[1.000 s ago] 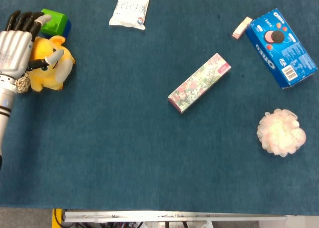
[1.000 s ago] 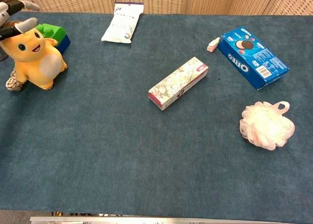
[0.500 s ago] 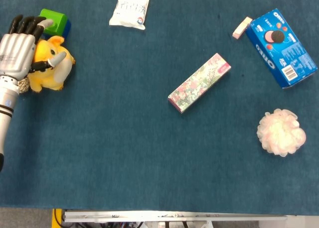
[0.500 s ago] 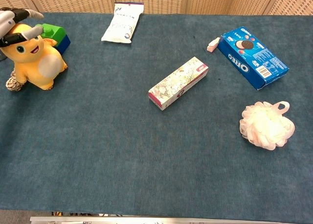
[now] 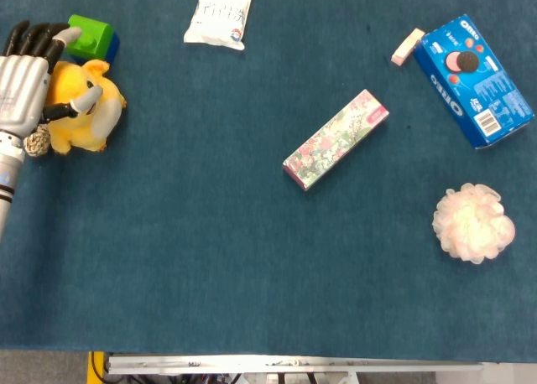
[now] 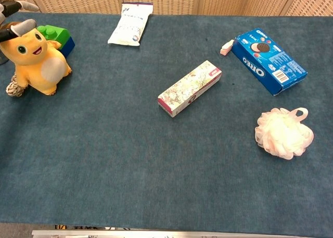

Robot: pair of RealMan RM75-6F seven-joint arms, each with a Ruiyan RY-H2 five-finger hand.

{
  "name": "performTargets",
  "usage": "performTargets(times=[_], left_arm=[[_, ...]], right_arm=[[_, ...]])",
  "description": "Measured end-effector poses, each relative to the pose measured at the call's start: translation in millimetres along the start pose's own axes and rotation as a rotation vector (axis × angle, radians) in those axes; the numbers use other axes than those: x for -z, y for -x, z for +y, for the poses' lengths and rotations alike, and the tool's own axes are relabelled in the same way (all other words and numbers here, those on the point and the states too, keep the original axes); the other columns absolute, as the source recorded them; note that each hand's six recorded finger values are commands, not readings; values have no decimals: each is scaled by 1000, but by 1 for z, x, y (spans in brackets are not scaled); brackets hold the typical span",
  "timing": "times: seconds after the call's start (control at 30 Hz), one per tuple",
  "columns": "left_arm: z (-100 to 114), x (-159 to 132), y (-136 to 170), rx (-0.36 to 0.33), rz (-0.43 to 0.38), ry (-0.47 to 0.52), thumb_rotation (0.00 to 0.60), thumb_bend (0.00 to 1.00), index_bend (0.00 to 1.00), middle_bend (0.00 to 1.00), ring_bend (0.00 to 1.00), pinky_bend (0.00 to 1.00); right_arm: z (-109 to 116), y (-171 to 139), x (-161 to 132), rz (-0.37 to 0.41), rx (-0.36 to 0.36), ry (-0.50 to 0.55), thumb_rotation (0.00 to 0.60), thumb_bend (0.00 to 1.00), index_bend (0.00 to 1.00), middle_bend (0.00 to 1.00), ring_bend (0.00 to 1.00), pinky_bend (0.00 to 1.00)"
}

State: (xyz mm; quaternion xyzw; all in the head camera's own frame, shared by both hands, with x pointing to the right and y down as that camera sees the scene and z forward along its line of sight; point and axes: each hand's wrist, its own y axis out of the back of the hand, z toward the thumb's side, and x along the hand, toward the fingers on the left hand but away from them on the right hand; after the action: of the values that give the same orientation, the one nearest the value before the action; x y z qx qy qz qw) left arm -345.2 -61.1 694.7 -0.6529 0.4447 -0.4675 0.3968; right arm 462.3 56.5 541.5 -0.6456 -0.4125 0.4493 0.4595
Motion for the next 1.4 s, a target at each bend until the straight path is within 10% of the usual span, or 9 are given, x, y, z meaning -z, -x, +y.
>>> performTargets(times=[0.47,0.93,1.0,1.13,1.4], left_arm=[[-20,-7,-2,61,-10,-42,0,20,147,144,100,0],[14,10,22,-61,23,-2,7,19,147,145,100,0],[19,18,32,-76,47,-4,58,20,147,145,102,0],[24,33,51,-83,104,-28,345,20,147,145,110,0],[42,60,100,-128,228,-75,391,19,146,145,111,0]], right_arm=[[1,-4,5,-20,5,5,600,0,0,27,0,0],[-2,-5,6,-24,-12,3,600,0,0,27,0,0],[-4,-5,8,-29,-19,0,600,0,0,28,0,0],[-8,-6,8,-24,-21,-4,600,0,0,27,0,0],[-24,-6,9,-20,-54,-59,600,0,0,28,0,0]])
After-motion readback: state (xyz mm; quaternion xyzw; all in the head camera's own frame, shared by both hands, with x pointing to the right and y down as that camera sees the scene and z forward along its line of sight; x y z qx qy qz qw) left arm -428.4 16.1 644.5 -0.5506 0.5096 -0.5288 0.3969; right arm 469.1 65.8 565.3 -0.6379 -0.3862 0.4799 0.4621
